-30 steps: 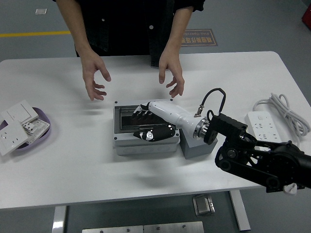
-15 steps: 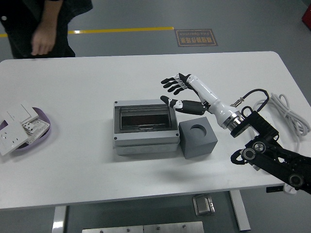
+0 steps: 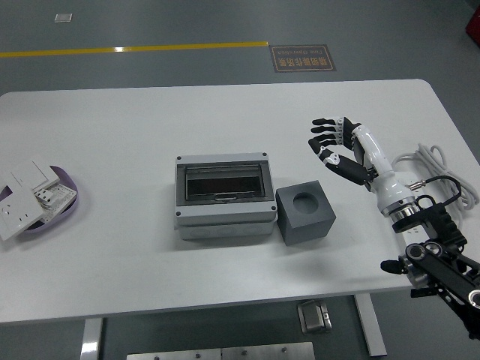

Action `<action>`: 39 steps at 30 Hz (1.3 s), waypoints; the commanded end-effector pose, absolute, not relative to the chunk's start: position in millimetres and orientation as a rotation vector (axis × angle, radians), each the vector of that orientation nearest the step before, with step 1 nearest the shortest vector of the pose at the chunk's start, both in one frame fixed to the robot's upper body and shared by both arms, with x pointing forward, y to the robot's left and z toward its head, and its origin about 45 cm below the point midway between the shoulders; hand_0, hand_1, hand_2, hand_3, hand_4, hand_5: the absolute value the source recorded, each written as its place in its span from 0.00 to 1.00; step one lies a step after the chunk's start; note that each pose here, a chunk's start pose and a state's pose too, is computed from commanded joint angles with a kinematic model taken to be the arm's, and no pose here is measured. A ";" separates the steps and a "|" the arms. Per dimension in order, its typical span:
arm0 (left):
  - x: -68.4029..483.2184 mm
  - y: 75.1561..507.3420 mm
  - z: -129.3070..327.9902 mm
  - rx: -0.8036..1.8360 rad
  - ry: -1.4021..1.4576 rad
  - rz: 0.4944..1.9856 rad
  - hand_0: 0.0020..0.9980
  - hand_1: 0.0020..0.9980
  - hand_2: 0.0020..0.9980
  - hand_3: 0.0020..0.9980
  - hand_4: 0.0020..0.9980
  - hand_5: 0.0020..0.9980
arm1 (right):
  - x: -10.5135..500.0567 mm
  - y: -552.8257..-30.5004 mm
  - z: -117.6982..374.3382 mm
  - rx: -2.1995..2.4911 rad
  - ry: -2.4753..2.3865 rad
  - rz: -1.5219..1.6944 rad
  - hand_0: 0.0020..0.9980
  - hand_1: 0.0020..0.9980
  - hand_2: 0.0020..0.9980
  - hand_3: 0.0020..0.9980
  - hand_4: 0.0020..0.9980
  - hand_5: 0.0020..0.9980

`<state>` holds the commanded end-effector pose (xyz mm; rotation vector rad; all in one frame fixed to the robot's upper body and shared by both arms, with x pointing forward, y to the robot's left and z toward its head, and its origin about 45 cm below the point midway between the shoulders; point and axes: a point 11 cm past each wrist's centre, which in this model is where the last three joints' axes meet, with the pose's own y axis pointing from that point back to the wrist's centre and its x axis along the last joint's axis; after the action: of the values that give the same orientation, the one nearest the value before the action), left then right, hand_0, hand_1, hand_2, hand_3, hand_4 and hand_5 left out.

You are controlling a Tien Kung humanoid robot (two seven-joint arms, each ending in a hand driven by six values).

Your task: Pick up the cylinder from the cube,place it in the box,flap close box

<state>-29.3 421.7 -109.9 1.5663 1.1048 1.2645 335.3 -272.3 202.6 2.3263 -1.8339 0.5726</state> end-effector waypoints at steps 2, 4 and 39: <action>-28.7 422.3 -109.6 1.567 1.103 1.265 0.61 0.64 0.63 0.63 0.68 0.25 | 335.3 -270.9 203.2 2.343 -1.840 0.582 0.63 0.64 0.68 0.66 0.76 0.44; -27.6 423.5 -109.3 1.568 1.100 1.266 0.61 0.64 0.63 0.63 0.68 0.25 | 335.4 -269.3 204.5 2.359 -1.853 0.588 0.65 0.65 0.68 0.67 0.75 0.42; -28.1 422.4 -109.8 1.570 1.105 1.262 0.61 0.64 0.63 0.63 0.68 0.25 | 324.0 -257.5 197.7 2.600 -2.087 0.019 0.84 0.82 0.82 0.76 0.83 0.40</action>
<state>-28.1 422.4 -109.8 1.5701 1.1054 1.2624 324.0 -257.5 197.7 2.6002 -2.0870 0.0191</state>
